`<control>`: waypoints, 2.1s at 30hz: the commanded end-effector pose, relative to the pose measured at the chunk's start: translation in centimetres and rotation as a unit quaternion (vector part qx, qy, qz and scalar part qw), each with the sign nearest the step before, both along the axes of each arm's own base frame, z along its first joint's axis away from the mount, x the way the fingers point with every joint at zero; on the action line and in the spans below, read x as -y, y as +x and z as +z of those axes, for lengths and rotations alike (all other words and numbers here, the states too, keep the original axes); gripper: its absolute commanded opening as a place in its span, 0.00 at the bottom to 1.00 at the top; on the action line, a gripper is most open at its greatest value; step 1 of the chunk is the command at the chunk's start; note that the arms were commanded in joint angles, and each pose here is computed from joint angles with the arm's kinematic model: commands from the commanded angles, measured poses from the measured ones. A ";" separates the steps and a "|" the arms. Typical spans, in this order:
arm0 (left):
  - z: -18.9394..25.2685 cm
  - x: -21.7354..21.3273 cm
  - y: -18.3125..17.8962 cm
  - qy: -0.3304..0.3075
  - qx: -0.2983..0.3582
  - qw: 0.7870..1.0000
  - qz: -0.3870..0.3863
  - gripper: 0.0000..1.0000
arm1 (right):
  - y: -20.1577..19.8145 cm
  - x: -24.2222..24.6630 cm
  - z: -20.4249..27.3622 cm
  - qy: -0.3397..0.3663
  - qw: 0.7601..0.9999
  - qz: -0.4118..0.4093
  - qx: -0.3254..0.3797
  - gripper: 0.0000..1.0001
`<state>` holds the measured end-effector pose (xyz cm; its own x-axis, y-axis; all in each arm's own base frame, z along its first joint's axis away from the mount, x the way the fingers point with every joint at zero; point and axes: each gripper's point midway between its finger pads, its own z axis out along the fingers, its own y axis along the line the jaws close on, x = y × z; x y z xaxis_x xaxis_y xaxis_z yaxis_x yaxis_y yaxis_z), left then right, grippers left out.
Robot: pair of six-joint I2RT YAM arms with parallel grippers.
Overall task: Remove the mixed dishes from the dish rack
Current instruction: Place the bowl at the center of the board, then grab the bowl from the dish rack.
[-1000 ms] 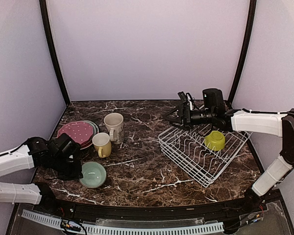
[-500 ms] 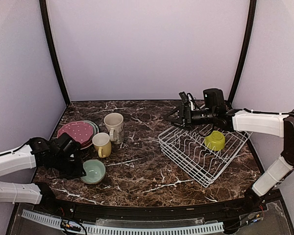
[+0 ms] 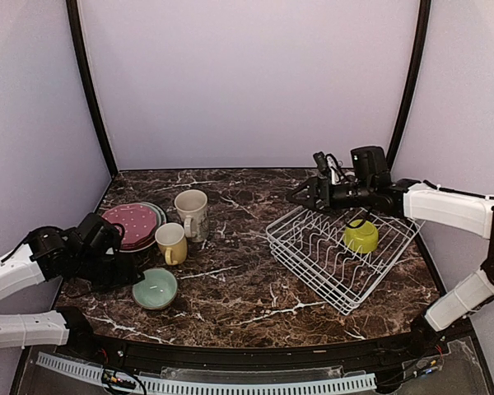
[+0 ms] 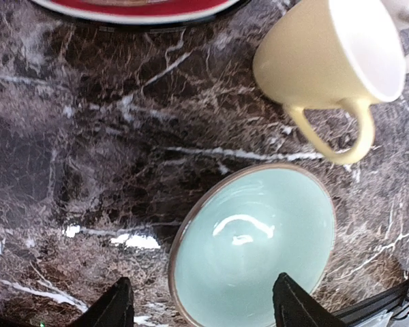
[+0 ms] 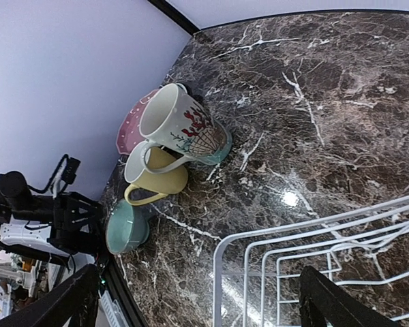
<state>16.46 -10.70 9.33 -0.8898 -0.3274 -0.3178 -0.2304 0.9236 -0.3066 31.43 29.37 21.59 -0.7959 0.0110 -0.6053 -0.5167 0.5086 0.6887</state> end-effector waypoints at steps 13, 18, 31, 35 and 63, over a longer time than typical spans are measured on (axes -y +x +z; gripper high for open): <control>17.0 -0.8 5.7 0.025 0.295 0.954 -0.049 0.75 | 0.6 7.1 0.6 -0.131 0.983 -0.112 0.056 0.99; 21.7 2.4 8.9 0.026 0.373 0.921 -0.106 0.77 | 0.7 8.7 0.6 -0.165 0.975 -0.139 0.058 0.99; 28.9 14.6 17.1 -0.032 0.451 0.855 -0.255 0.80 | 1.8 15.9 -2.6 -0.347 0.904 -0.248 -0.002 0.99; 25.9 15.8 18.0 -0.020 0.430 0.858 -0.281 0.80 | 2.0 17.0 -4.1 -0.387 0.885 -0.257 -0.030 0.99; 21.0 16.5 17.1 -0.027 0.375 0.872 -0.315 0.80 | 3.0 22.2 -14.9 -0.441 0.831 -0.289 -0.179 0.84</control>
<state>34.00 -27.38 30.54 -0.4378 0.1247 -0.8904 0.5979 0.7800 -0.1847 35.11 8.71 9.35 -0.9303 0.0893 -0.3557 0.0922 0.9957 0.0087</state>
